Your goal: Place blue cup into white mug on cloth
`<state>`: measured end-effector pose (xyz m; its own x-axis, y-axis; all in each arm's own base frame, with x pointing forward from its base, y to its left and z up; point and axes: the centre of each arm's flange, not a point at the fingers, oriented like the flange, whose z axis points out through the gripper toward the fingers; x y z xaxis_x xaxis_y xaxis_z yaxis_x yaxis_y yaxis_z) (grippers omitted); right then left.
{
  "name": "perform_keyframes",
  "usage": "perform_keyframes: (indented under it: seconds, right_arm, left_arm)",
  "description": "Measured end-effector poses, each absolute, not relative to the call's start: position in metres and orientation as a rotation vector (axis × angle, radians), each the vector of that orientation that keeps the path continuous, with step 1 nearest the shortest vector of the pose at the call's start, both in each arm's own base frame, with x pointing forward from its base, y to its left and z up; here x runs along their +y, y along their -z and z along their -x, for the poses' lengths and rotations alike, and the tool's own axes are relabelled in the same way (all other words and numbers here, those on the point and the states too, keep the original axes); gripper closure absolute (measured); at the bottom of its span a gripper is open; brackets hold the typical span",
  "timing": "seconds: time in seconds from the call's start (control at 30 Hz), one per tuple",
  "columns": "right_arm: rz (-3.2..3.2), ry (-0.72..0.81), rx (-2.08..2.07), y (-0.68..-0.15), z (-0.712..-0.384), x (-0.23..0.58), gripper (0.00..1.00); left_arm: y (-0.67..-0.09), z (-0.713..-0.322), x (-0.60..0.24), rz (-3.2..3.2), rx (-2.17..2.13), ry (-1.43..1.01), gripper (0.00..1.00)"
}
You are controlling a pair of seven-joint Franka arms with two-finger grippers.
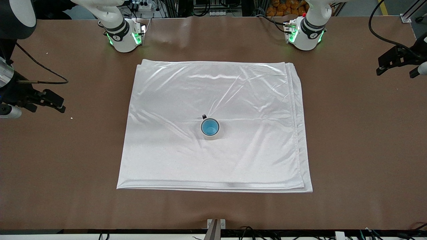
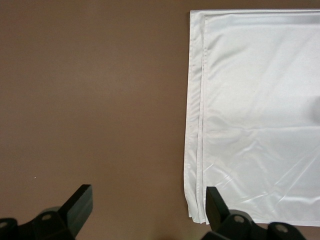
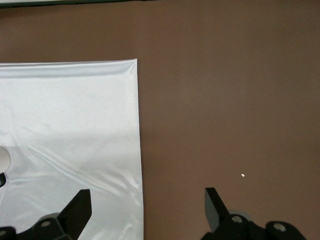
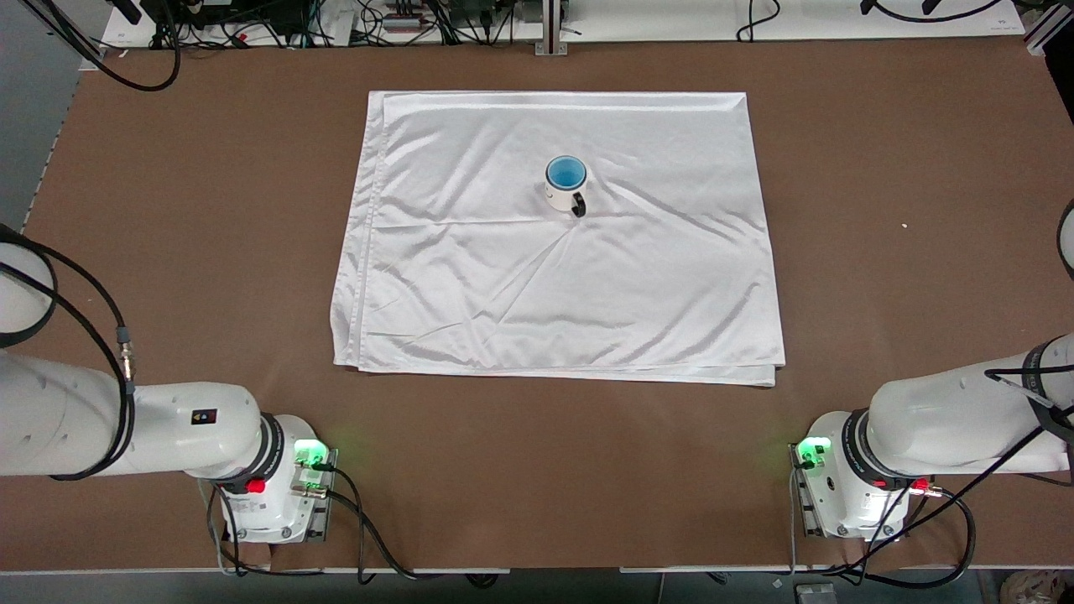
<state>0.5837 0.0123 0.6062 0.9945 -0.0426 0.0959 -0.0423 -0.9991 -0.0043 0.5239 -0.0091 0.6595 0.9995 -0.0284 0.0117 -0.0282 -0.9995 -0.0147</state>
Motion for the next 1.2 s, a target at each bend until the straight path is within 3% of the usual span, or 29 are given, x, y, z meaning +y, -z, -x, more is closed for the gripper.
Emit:
perform_keyframes:
  seconds: [1.2]
  right_arm:
    - [3.135, 0.185, 0.045, -0.624, -0.573, 0.021, 0.0]
  left_arm:
    - [-0.656, -0.524, -0.009, 3.127, 0.044, 0.005, 0.0]
